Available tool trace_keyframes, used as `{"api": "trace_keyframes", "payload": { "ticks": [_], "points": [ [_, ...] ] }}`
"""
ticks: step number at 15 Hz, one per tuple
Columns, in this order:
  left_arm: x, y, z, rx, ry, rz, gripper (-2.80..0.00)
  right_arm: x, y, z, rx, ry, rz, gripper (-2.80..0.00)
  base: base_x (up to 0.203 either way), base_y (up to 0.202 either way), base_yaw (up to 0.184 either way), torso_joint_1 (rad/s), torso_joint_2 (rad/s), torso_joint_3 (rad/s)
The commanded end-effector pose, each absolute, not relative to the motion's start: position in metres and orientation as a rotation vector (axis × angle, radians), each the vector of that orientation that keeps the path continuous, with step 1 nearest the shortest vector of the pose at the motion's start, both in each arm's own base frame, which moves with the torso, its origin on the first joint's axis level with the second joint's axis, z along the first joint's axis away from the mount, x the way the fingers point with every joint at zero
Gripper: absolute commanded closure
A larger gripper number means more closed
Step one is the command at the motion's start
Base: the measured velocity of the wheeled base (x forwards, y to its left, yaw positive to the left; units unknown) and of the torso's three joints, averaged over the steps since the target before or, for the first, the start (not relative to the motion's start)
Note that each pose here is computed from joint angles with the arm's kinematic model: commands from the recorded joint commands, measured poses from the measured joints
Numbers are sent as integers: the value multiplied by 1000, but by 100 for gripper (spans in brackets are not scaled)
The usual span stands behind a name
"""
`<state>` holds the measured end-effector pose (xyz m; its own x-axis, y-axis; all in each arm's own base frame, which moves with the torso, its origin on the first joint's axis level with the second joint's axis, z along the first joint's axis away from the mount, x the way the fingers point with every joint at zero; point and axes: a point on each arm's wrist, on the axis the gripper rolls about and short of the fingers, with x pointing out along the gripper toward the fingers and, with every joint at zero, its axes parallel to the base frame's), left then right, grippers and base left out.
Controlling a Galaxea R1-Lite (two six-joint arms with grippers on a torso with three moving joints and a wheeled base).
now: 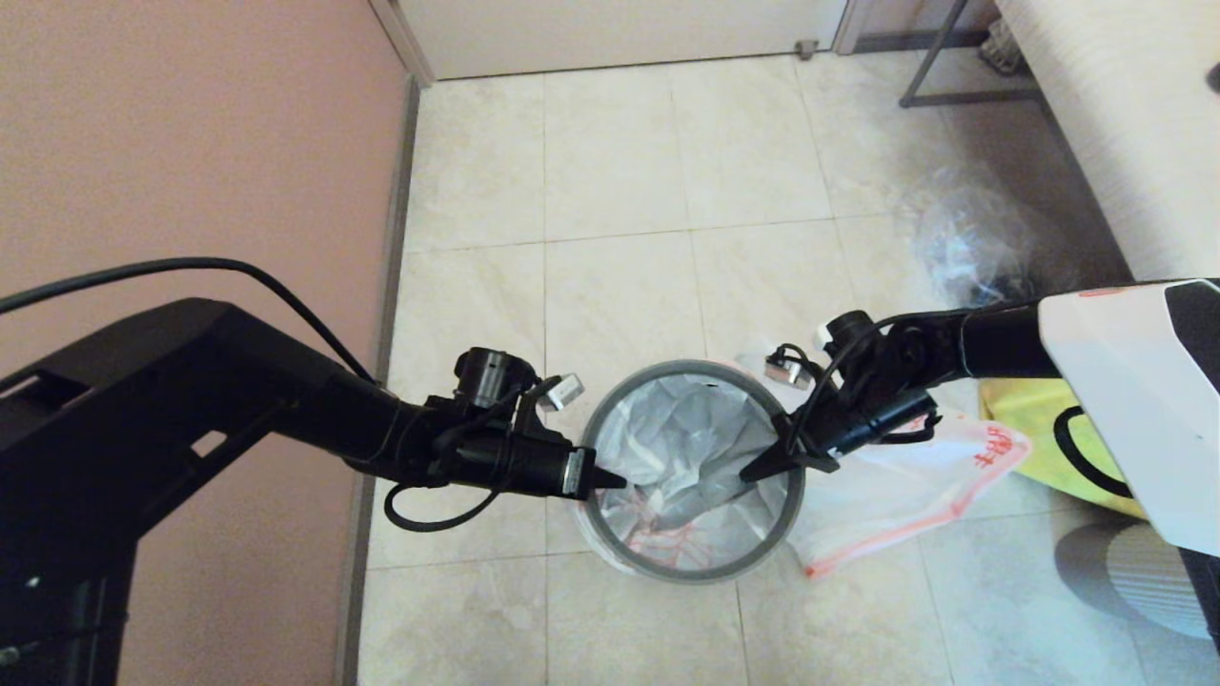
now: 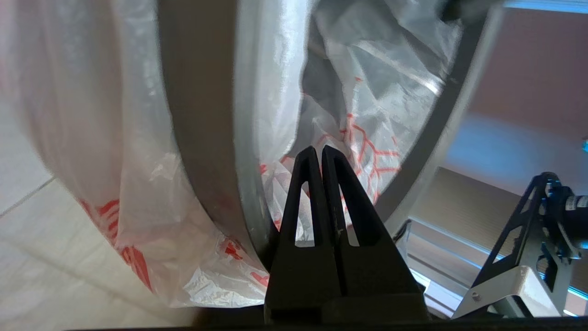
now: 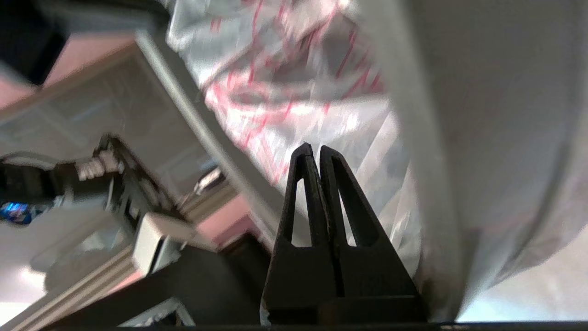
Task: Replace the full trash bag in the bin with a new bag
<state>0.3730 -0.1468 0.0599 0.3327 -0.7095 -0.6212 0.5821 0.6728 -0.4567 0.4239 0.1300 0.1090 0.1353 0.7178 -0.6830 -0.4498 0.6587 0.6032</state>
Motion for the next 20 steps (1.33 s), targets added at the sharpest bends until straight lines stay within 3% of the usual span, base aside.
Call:
{"api": "trace_keyframes", "payload": {
  "ticks": [1, 5, 11, 13, 17, 20],
  "points": [
    [365, -146, 78, -156, 859, -859, 0, 408, 131, 142, 266, 1110, 886, 0, 0, 0, 0, 0, 0, 0],
    [314, -153, 157, -93, 678, -885, 0, 342, 127, 207, 265, 1061, 835, 0, 0, 0, 0, 0, 0, 0],
    [215, -130, 257, 26, 454, -510, 0, 214, 75, 289, 182, 809, 528, 0, 0, 0, 0, 0, 0, 0],
    [191, -117, 266, 84, 417, -294, 0, 163, 55, 288, 159, 775, 438, 0, 0, 0, 0, 0, 0, 0],
    [137, -73, 300, 79, 283, -147, 0, 79, 20, 274, 134, 657, 225, 0, 0, 0, 0, 0, 0, 0],
    [119, -39, 301, 100, 265, 50, 0, 30, 5, 265, 136, 585, 119, 0, 0, 0, 0, 0, 0, 0]
  ]
}}
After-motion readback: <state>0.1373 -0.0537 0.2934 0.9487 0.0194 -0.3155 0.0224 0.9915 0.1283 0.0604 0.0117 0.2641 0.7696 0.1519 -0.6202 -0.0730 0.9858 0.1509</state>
